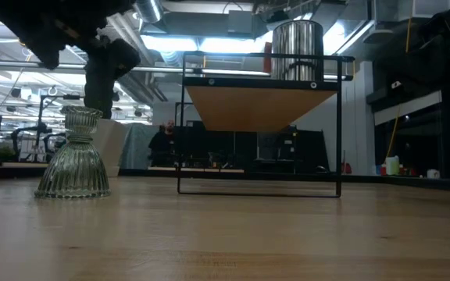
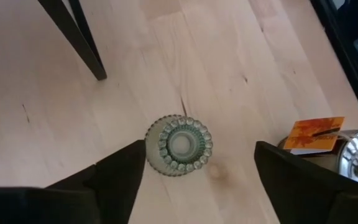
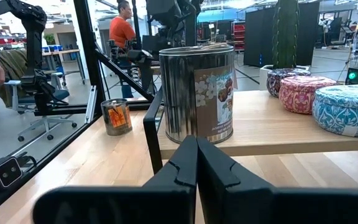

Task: Pick & Place candle stick holders
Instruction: Put the transparent candle holder on the shelf

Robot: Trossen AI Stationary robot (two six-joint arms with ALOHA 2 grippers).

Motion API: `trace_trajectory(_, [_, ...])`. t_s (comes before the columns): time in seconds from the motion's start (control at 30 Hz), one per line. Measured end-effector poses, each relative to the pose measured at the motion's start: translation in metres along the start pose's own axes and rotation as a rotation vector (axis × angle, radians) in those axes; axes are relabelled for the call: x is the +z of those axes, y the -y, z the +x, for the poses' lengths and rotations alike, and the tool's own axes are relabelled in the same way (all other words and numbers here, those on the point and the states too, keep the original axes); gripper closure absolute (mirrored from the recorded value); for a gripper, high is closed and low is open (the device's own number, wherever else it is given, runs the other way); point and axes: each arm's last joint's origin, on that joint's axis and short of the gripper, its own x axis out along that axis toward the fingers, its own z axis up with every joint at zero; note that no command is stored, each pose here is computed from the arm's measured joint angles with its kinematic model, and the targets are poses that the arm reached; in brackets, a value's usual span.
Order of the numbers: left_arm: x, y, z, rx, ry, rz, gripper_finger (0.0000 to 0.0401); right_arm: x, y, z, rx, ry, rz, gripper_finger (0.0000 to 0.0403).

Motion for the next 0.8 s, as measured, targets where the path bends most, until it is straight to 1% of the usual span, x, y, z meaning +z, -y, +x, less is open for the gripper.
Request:
trace_trajectory(0.1, [0.000, -0.001, 0.007, -0.002, -0.026, -0.005, 0.0087, 0.000, 0.000, 0.000, 0.000, 0.000, 0.000, 0.0398])
trace_trajectory(0.2, [0.000, -0.003, 0.015, -0.005, -0.059, -0.011, 0.0080, 0.000, 0.000, 0.000, 0.000, 0.000, 0.000, 0.0398])
trace_trajectory(0.47, [0.000, -0.007, 0.035, -0.012, -0.136, -0.026, 0.0079, 0.000, 0.000, 0.000, 0.000, 0.000, 0.000, 0.0398])
trace_trajectory(0.63, [0.003, -0.009, 0.043, -0.011, -0.123, -0.023, 0.0079, 0.000, 0.000, 0.000, 0.000, 0.000, 0.000, 0.0398])
trace_trajectory(0.8, [0.002, -0.010, 0.050, -0.013, -0.146, -0.027, 0.0079, 0.000, 0.000, 0.000, 0.000, 0.000, 0.000, 0.0398])
